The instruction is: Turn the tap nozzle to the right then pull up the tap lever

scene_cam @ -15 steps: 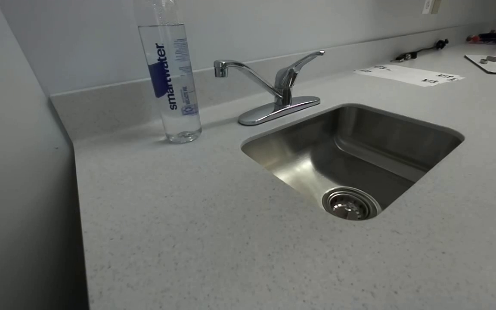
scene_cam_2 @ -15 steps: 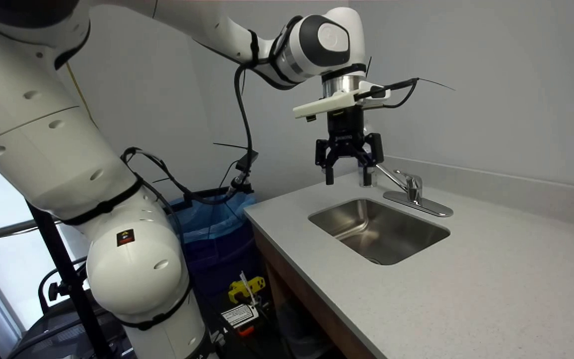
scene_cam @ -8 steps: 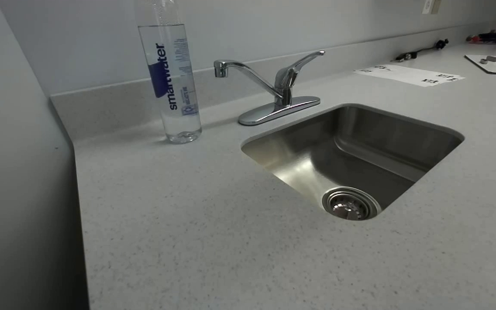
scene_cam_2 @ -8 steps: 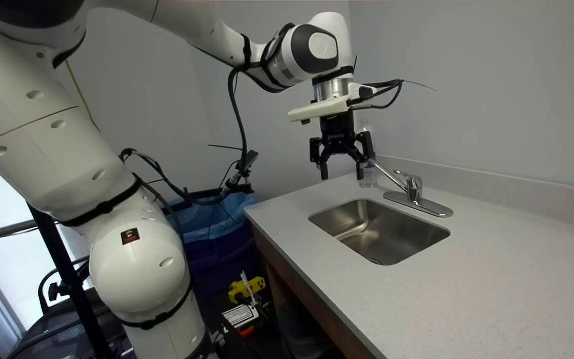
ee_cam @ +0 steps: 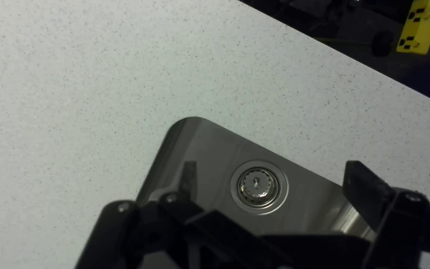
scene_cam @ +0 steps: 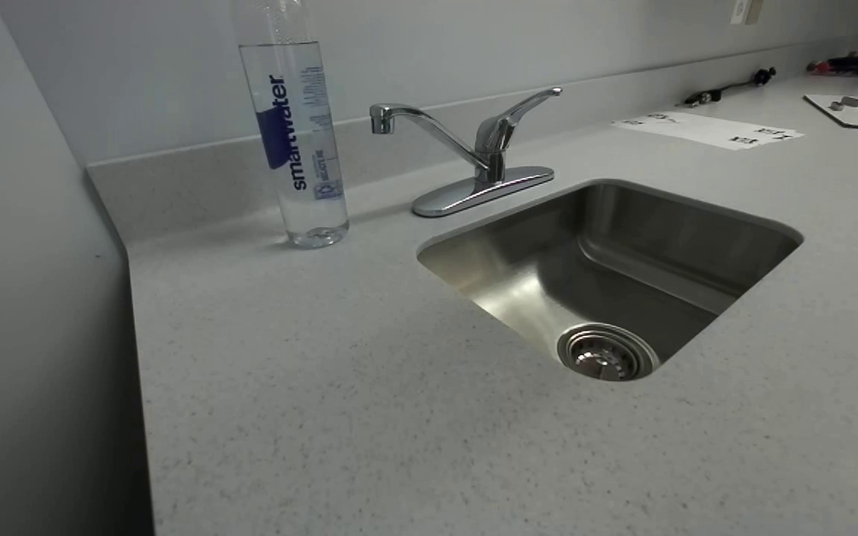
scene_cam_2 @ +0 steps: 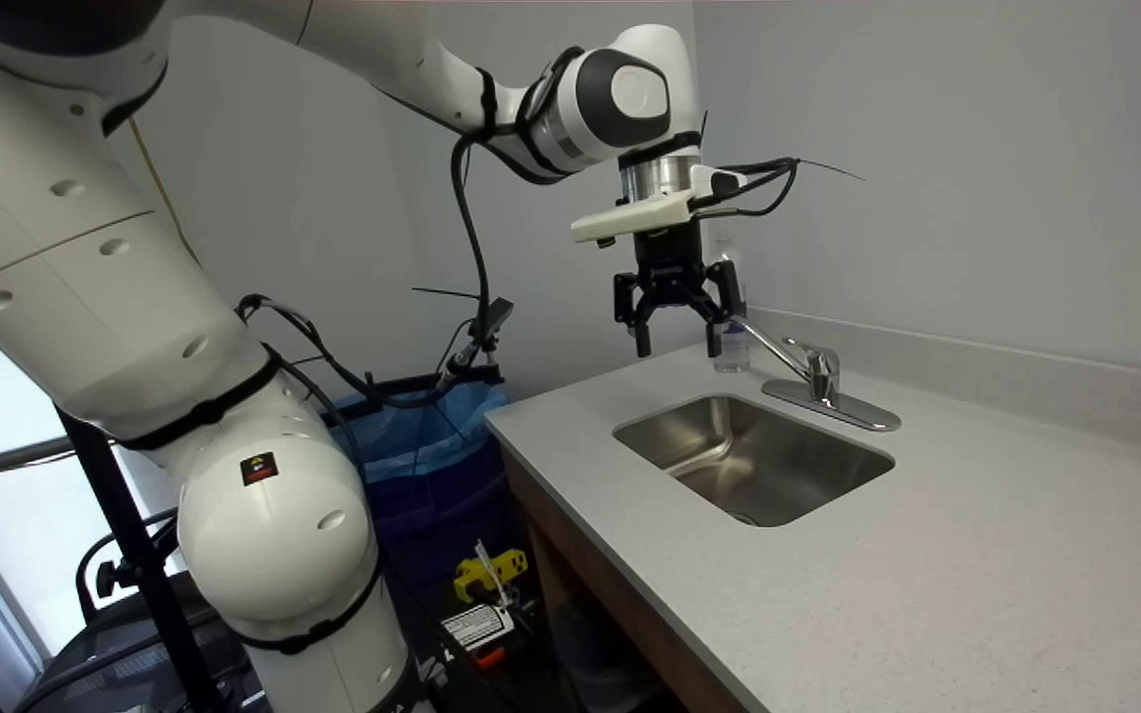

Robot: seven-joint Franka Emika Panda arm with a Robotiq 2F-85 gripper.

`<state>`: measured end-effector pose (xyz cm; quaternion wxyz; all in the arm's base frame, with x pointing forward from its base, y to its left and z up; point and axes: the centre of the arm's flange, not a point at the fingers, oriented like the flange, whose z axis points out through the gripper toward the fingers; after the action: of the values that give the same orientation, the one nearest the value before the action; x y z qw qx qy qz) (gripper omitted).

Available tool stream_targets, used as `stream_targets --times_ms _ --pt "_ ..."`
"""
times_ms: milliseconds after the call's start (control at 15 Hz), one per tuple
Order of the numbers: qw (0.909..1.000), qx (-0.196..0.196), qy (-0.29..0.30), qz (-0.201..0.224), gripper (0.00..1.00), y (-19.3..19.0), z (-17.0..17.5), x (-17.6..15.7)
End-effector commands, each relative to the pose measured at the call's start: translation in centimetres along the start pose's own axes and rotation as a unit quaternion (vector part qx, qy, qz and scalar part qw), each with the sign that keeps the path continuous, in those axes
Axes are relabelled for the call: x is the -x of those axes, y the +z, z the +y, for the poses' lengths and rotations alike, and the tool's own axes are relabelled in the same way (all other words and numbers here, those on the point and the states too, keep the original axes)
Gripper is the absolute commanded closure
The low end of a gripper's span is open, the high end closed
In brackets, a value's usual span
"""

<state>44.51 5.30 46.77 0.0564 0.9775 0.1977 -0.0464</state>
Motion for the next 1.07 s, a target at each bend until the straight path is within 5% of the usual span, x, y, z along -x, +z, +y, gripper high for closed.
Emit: stream_targets --times_ms 0,533,1000 --pt "1.0 0.0 0.0 0.0 0.0 0.0 0.0 0.0" --pt "0.9995 -0.01 -0.007 0.029 0.0 -0.7 -2.2 -5.5" --pt "0.9917 -0.037 -0.011 0.123 0.0 -1.8 -5.6 -14.2"
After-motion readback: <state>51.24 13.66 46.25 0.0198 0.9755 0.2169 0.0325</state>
